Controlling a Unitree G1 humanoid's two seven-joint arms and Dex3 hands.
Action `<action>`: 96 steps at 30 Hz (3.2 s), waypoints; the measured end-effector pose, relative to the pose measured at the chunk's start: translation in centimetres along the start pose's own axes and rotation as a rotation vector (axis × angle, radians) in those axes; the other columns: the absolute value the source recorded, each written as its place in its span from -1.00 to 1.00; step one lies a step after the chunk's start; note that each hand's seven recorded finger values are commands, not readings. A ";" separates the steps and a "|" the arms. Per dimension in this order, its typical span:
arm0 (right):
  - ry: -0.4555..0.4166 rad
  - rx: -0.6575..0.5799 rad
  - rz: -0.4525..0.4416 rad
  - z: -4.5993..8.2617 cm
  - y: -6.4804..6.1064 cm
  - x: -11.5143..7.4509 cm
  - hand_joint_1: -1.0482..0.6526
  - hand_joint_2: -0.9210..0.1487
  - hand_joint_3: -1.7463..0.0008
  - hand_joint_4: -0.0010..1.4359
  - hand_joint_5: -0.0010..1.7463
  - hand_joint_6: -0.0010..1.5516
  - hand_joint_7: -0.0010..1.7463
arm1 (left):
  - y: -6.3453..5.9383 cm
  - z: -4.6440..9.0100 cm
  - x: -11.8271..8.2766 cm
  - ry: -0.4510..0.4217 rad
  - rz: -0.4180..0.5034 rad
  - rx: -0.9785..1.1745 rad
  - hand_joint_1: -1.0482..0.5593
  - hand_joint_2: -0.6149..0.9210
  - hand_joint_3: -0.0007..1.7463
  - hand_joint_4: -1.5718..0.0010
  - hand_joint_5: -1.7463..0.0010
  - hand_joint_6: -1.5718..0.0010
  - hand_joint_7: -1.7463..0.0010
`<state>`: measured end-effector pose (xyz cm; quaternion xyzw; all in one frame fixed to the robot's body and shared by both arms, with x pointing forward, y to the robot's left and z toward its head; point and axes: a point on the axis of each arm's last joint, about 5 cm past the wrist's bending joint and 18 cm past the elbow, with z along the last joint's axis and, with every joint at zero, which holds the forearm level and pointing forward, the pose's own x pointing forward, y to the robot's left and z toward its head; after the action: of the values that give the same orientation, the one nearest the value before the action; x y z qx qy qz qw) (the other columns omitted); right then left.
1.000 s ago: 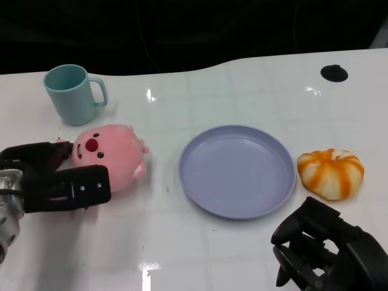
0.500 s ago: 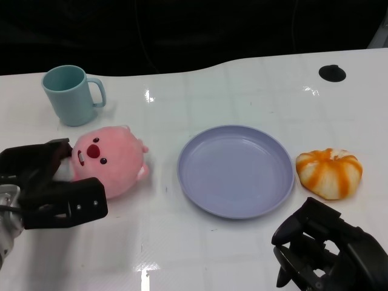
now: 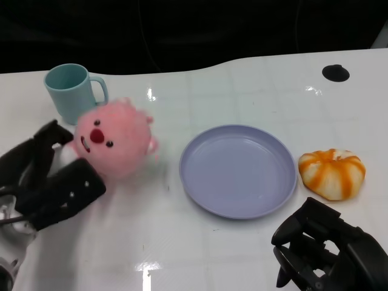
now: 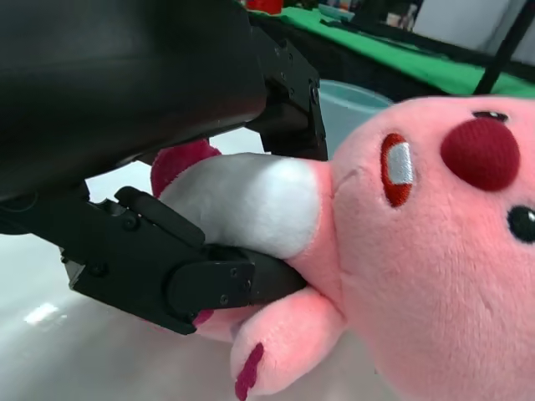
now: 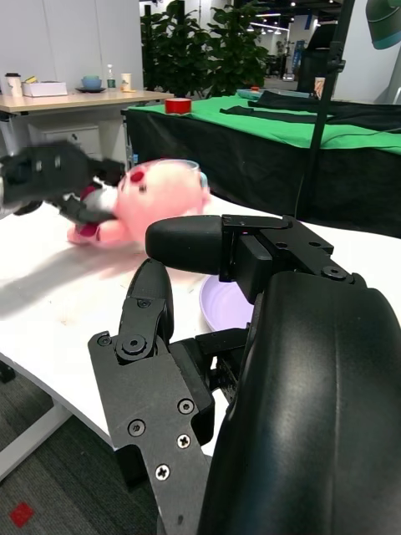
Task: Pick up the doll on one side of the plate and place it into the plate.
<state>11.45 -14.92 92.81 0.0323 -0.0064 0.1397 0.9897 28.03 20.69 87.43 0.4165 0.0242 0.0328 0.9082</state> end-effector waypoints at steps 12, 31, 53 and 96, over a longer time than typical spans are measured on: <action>-0.002 -0.001 0.003 0.0 0.0 0.0 -0.17 -0.99 0.39 -0.15 0.98 -0.37 0.82 | 2.2 5.2 -0.2 -0.174 -0.067 -0.089 0.13 0.24 0.64 -0.22 -1.00 0.01 -1.00; 0.000 -0.006 0.011 0.0 0.6 0.1 -0.18 -0.96 0.36 -0.16 0.97 -0.36 0.82 | -2.0 12.9 -0.5 -0.384 -0.277 0.010 0.06 0.41 0.37 -0.23 -1.00 0.03 -1.00; -0.004 -0.007 0.017 0.2 0.8 0.0 -0.19 -0.93 0.34 -0.14 0.97 -0.34 0.80 | -5.2 14.9 0.2 -0.403 -0.371 0.140 -0.02 0.84 -0.54 0.22 -0.81 -0.05 0.65; 0.001 -0.024 0.008 0.2 0.7 -0.4 -0.19 -0.92 0.33 -0.14 0.97 -0.33 0.80 | 4.1 11.4 -3.4 -0.555 -0.439 -0.007 -0.50 1.00 -0.53 0.62 0.66 0.60 0.85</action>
<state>10.91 -14.34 93.01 0.0204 -0.0076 0.1435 0.9894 25.26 14.44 98.02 0.3915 -0.1345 -0.2775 0.8670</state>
